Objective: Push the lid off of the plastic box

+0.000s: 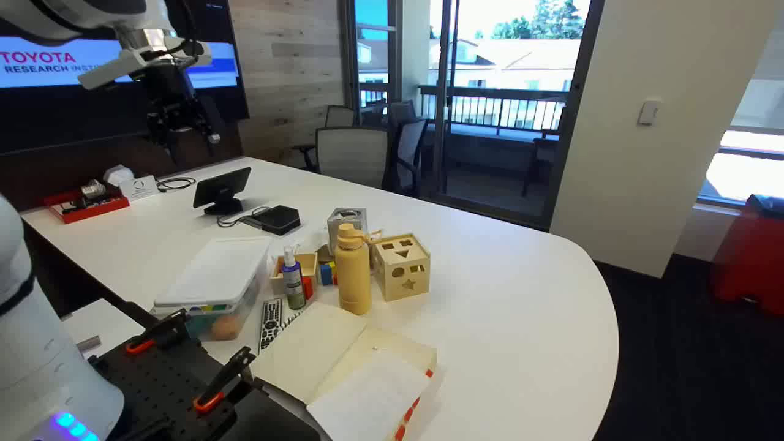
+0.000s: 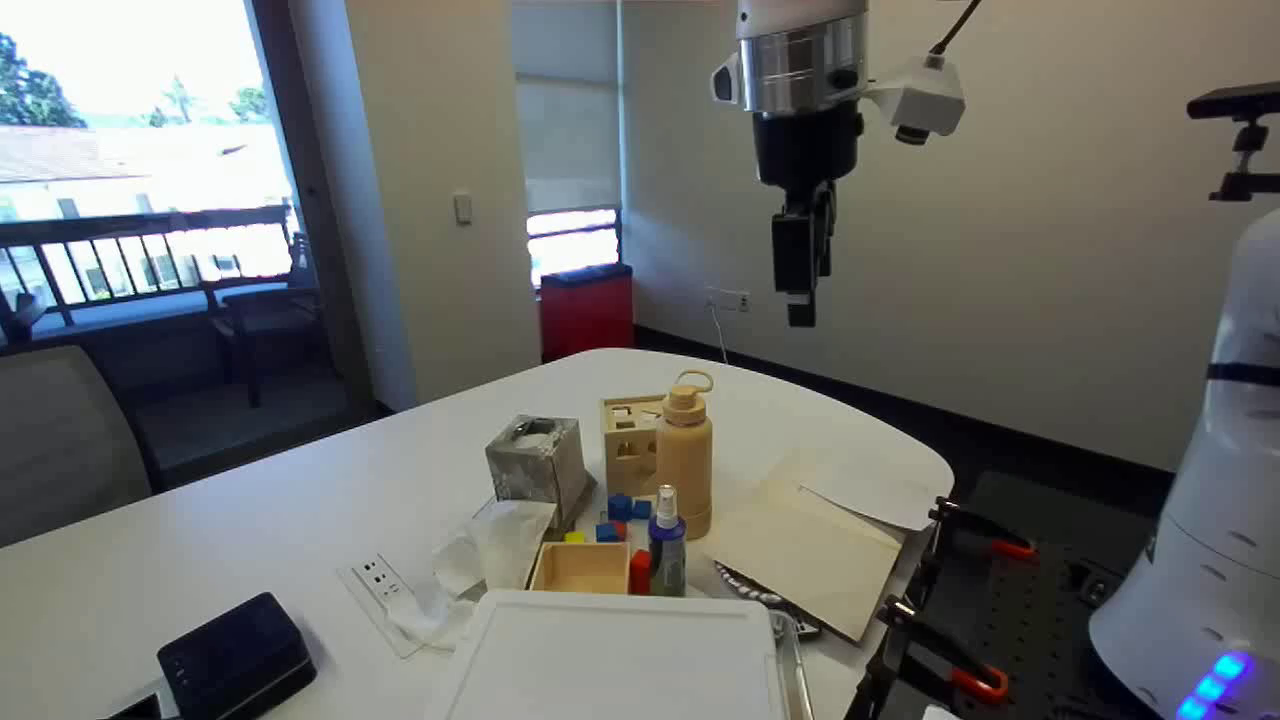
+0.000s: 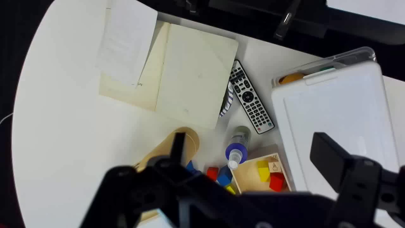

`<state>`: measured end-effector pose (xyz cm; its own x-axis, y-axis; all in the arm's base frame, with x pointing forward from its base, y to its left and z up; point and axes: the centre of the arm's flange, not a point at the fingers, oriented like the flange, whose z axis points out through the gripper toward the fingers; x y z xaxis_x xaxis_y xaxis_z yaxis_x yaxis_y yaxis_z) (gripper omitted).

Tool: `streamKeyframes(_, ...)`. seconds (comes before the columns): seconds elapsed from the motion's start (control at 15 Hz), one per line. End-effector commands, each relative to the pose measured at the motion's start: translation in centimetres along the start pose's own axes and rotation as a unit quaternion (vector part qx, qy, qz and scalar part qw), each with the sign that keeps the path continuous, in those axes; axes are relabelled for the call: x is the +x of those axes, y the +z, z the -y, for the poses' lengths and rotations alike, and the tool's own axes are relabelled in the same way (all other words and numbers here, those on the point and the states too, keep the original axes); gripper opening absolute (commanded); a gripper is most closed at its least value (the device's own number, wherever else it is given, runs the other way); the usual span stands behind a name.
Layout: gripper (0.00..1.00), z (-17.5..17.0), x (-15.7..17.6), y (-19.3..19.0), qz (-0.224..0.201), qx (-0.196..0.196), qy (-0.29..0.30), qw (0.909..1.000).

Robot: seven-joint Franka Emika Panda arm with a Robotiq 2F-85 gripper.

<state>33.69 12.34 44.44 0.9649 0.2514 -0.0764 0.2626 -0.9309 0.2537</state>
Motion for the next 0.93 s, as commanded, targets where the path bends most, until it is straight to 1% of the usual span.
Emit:
streamKeyframes(0.0,1.00,0.0,0.0,0.0,0.000,0.000,0.000,1.0000)
streamKeyframes(0.07,1.00,0.3,0.3,0.6,0.007,-0.002,-0.004,1.0000)
streamKeyframes(0.13,1.00,0.6,0.3,1.3,0.011,0.006,-0.013,0.9998)
streamKeyframes(0.27,1.00,1.6,0.1,4.3,0.016,0.019,-0.030,0.9992)
streamKeyframes(0.53,1.00,4.2,-0.5,12.8,0.041,0.060,-0.054,0.9959)
streamKeyframes(0.67,1.00,5.4,-1.1,17.1,0.055,0.074,-0.055,0.9941)
streamKeyframes(0.87,1.00,7.6,-0.4,21.2,0.069,0.095,-0.071,0.9905)
